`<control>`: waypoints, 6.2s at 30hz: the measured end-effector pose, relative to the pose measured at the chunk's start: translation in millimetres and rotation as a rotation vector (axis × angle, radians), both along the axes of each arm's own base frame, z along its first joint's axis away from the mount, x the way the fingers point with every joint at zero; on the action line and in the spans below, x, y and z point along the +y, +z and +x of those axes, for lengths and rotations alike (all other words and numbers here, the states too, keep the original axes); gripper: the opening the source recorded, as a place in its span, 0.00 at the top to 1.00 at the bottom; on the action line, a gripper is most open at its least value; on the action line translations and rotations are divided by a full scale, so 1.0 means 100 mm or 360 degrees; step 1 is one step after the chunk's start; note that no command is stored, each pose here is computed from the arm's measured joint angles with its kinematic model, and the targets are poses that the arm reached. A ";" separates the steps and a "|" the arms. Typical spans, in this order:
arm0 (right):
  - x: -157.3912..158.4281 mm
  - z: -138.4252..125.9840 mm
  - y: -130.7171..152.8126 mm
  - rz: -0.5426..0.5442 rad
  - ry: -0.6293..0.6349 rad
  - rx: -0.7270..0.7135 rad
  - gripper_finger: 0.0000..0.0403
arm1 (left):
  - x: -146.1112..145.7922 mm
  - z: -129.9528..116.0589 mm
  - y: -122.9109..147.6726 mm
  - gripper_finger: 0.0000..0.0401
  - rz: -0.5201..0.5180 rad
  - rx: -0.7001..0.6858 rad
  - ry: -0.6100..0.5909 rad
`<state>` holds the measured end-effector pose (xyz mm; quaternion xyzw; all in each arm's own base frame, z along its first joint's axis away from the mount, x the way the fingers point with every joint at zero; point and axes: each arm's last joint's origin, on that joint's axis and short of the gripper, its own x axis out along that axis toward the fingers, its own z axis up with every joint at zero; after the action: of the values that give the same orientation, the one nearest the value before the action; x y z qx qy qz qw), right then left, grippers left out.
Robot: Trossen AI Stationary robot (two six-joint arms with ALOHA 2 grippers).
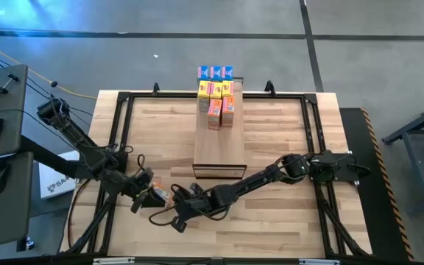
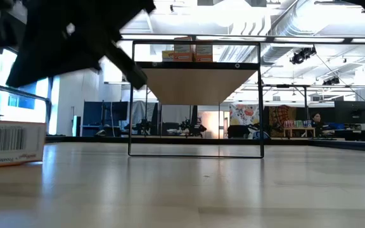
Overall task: Stack cereal on shelf
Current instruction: Put the orange cereal box on the shelf aligned with the orange cereal boxes
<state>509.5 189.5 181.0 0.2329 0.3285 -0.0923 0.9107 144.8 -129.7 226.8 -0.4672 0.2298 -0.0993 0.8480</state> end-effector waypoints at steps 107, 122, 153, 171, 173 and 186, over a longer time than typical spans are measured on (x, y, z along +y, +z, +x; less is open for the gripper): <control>0.59 -0.31 -0.06 -0.0054 0.0074 0.0307 1.00 | -0.02 -0.39 -0.24 0.99 0.0161 0.0526 -0.0139; 0.38 -0.25 -0.08 -0.0067 -0.0170 0.0313 1.00 | -0.19 -0.16 -0.52 0.99 0.0253 0.0480 0.0304; 0.40 -0.08 0.08 -0.0107 0.0028 -0.0005 1.00 | 0.17 -0.27 -0.06 0.87 -0.0098 0.0360 0.0133; 0.28 -0.98 1.06 -0.0604 0.0253 0.0433 1.00 | -0.20 0.20 0.41 0.48 0.0270 0.0684 0.0287; 0.26 -1.07 1.13 -0.0631 0.0340 0.0393 1.00 | -0.27 0.32 0.43 0.51 0.0210 0.0548 0.0293; -0.20 -2.14 1.42 -0.0451 0.0286 -0.0140 1.00 | -0.27 0.70 0.38 0.61 -0.0079 0.0758 0.0319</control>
<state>295.1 169.4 323.1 0.0757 0.2915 -0.0455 0.9525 214.9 -156.8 265.1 -0.5185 0.3730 0.0923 0.7638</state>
